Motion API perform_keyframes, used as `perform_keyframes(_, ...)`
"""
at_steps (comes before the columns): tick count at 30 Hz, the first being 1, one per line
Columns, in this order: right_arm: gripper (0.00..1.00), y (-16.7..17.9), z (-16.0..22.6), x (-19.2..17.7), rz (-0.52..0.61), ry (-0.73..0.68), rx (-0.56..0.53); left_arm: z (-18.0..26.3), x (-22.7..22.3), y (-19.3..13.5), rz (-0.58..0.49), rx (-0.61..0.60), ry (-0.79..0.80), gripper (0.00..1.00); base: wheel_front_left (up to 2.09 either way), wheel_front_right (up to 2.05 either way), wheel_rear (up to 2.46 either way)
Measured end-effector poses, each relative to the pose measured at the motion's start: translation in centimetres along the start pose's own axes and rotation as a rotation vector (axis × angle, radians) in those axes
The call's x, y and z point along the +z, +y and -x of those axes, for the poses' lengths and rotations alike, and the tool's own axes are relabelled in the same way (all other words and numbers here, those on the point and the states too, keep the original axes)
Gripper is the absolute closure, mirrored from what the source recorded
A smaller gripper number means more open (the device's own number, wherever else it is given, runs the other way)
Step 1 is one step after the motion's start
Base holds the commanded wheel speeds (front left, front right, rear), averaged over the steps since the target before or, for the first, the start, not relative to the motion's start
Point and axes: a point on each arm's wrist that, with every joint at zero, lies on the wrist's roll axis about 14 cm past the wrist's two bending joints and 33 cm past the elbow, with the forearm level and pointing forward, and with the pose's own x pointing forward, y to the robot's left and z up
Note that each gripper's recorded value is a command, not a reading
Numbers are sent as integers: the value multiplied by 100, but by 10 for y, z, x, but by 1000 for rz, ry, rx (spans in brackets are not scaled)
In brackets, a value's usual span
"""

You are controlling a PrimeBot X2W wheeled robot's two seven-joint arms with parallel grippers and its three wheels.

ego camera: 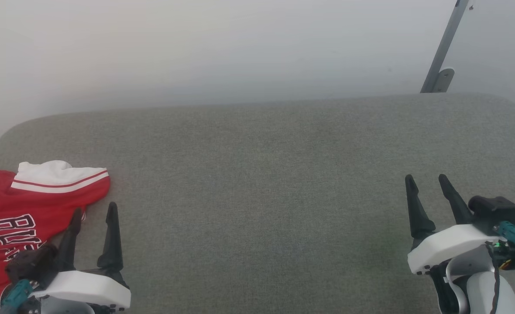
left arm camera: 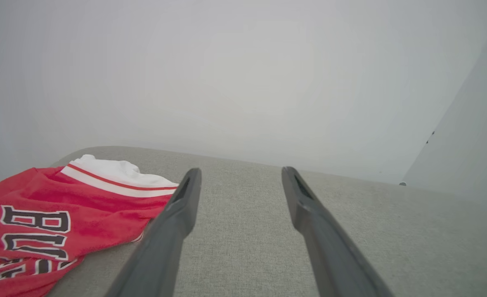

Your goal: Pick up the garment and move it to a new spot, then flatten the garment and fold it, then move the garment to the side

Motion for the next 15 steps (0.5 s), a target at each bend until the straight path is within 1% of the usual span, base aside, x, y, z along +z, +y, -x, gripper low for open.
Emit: perform_keyframes(15,0,2,0,6,121,-24,12,0,8,-5,-111,-38,-38,0,0,0,0)
